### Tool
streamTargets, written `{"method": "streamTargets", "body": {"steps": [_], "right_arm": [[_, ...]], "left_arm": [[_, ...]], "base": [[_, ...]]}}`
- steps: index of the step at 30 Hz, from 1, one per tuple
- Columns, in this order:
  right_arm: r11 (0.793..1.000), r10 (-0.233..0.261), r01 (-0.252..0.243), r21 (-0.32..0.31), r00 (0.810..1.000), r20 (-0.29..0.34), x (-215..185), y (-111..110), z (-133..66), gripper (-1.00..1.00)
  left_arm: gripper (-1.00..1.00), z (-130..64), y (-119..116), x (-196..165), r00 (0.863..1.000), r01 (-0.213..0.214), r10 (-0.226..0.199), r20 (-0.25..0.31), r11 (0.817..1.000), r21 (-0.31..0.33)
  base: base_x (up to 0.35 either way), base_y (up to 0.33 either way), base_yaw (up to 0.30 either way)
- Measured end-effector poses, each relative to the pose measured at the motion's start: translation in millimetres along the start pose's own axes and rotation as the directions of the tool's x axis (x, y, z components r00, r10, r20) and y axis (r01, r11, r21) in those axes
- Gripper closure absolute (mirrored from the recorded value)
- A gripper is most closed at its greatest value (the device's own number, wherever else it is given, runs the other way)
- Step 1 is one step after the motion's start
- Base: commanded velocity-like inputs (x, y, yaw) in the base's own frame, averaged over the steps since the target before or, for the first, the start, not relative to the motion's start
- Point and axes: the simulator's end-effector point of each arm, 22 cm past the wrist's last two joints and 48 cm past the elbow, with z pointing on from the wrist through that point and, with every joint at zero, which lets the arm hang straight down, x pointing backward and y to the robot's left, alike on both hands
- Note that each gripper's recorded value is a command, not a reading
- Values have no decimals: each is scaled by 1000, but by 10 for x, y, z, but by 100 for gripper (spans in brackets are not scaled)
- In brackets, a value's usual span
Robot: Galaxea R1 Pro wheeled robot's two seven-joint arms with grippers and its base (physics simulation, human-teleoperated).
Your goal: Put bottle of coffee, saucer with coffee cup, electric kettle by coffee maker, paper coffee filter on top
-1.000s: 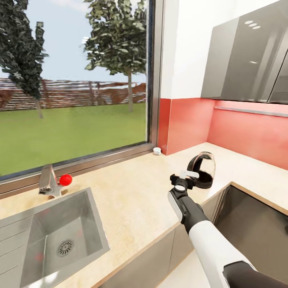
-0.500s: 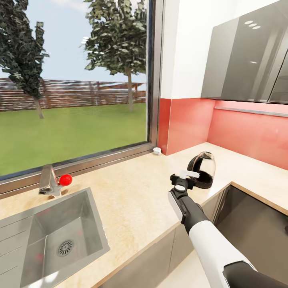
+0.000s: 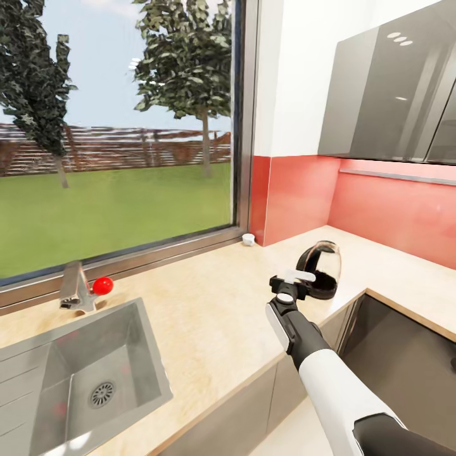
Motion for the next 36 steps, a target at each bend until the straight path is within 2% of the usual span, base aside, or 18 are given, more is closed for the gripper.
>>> {"method": "streamTargets", "body": {"steps": [5,8,21,28,35,36], "right_arm": [[1000,1,-1,-1,1000,1,-4,1,-1,-100],[1000,4,-4,-2,1000,-3,-3,3,1,-100],[1000,18,-18,11,1000,-8,-4,-40,8,-100],[998,28,-28,48,1000,2,-53,-119,-2,-100],[996,29,-29,86,1000,1,-43,-204,-7,-100],[990,30,-30,135,1000,1,-39,-310,-18,-100]], "left_arm": [[-100,0,0,2,1000,0,0,-1,1000,0],[-100,7,30,123,1000,-17,17,-25,1000,-6],[-100,27,118,62,1000,-18,17,-16,1000,-17],[-100,85,385,336,999,-22,20,-42,999,-50],[-100,106,521,560,998,-38,36,-42,997,-64],[-100,91,543,762,999,-34,35,14,997,-64]], "base": [[113,-69,0],[0,0,0],[0,0,0],[0,0,0],[0,0,0],[0,0,0]]}}
